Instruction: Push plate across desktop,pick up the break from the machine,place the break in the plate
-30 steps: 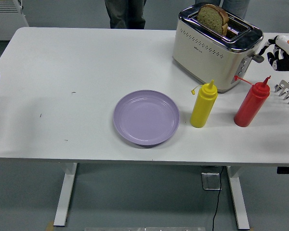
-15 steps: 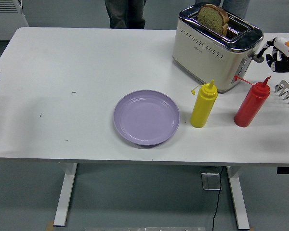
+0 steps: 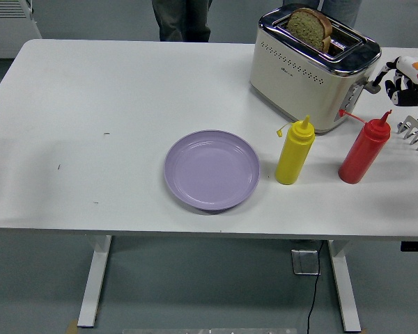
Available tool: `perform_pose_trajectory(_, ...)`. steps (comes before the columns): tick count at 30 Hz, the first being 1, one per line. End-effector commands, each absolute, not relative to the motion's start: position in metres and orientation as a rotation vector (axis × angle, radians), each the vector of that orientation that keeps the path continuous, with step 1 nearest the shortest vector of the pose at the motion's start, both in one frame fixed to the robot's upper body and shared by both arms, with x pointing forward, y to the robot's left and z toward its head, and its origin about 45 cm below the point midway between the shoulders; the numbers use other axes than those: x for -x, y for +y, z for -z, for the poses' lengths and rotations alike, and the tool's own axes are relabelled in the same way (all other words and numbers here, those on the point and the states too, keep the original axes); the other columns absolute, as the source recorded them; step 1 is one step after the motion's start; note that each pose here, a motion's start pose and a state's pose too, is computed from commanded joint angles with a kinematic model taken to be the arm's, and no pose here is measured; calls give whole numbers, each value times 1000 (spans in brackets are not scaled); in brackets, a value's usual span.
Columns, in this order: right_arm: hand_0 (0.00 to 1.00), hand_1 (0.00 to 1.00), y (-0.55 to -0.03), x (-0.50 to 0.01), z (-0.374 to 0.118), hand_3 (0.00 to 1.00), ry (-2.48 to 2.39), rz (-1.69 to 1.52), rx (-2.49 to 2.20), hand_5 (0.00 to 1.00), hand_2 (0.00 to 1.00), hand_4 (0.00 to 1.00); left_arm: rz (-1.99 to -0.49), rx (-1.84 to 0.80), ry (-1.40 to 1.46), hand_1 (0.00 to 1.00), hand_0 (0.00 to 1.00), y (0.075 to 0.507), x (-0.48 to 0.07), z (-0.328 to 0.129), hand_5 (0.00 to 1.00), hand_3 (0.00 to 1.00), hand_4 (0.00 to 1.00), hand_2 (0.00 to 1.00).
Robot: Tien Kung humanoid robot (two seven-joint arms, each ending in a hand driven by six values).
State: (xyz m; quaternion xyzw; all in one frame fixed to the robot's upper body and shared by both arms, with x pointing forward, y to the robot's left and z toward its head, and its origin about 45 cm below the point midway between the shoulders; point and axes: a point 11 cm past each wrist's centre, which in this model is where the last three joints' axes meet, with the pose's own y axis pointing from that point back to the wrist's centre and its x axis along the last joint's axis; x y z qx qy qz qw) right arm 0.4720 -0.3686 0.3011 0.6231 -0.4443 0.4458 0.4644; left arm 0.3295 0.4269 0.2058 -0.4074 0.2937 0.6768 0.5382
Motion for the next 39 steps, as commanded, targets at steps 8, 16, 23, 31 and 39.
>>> perform_pose_trajectory(8,206,106,-369,-473,-296,559,-1073,-1083,-1532,2,205,273,-1611,971,697,823,829,427,-330,-206,998,829,657,865)
perform_pose_trajectory(16,206,106,-369,-474,-291,557,-1048,-1072,-1530,2,205,273,-1611,972,697,824,829,428,-330,-207,998,829,657,865)
perform_pose_trajectory(23,206,105,-370,-473,-282,555,-1032,-1051,-1534,2,204,272,-1613,970,698,824,829,428,-329,-206,998,829,657,865)
perform_pose_trajectory(31,207,106,-371,-472,-278,554,-1028,-1039,-1534,2,204,270,-1612,968,699,824,829,428,-329,-206,998,829,657,866)
perform_pose_trajectory(39,207,106,-377,-473,-307,554,-1122,-1088,-1514,2,204,270,-1613,966,701,824,829,427,-329,-205,998,829,657,865)
